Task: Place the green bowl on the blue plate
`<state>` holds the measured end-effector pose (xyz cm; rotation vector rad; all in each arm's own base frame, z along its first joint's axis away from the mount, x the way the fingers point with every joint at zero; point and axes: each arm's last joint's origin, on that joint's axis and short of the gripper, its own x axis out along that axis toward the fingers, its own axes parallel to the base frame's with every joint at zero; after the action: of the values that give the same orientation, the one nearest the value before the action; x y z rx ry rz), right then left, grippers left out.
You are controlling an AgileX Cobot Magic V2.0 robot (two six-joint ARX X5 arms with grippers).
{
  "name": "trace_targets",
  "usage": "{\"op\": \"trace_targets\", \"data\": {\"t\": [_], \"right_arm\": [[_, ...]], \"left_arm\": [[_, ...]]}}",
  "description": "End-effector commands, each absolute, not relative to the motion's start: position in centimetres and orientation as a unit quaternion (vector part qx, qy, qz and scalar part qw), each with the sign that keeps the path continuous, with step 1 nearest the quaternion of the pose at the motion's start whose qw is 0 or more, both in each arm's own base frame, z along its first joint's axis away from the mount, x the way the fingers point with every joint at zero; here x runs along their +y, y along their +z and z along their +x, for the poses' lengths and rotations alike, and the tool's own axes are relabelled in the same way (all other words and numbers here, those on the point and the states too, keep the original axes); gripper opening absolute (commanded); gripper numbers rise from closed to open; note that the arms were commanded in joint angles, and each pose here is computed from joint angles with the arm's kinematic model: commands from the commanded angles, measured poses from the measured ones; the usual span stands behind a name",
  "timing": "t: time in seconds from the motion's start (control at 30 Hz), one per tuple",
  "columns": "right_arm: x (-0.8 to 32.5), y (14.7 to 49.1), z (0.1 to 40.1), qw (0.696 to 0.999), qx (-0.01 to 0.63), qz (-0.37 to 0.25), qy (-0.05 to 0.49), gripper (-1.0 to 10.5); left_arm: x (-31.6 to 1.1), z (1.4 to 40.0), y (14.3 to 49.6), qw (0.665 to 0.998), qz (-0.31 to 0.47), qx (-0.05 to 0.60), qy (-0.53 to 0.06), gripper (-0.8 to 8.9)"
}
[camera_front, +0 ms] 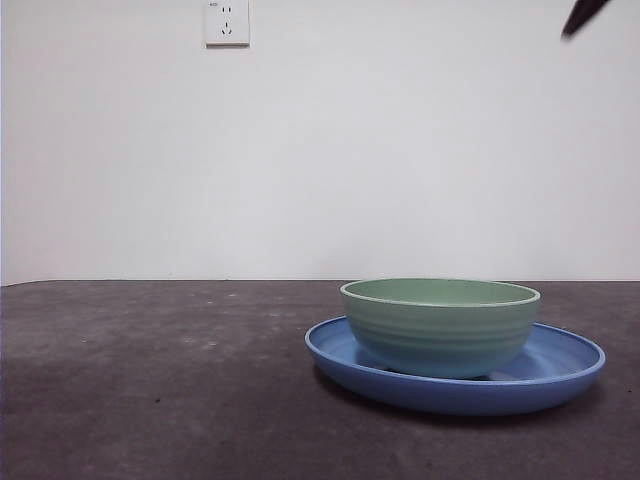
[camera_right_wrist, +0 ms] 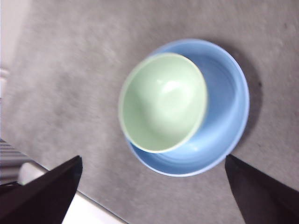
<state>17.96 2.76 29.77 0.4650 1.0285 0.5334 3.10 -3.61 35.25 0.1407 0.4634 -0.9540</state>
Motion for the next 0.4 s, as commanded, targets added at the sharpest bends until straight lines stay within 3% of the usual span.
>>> {"op": "trace_targets", "data": {"t": [0.03, 0.13, 0.4], "right_arm": [[2.5, 28.4, 20.2, 0.8, 0.507, 0.209, 0.241, 4.3], [2.0, 26.5, 22.3, 0.786, 0.533, 0.209, 0.233, 3.5], [1.5, 21.9, 26.2, 0.762, 0.57, 0.2, 0.235, 2.9]], "left_arm": [[-3.6, 3.0, 35.6, 0.861, 0.065, 0.213, -0.458, 6.53], [-3.6, 3.0, 35.6, 0.861, 0.065, 0.213, -0.458, 6.53], [-3.6, 3.0, 35.6, 0.861, 0.065, 0.212, -0.458, 6.53]]}}
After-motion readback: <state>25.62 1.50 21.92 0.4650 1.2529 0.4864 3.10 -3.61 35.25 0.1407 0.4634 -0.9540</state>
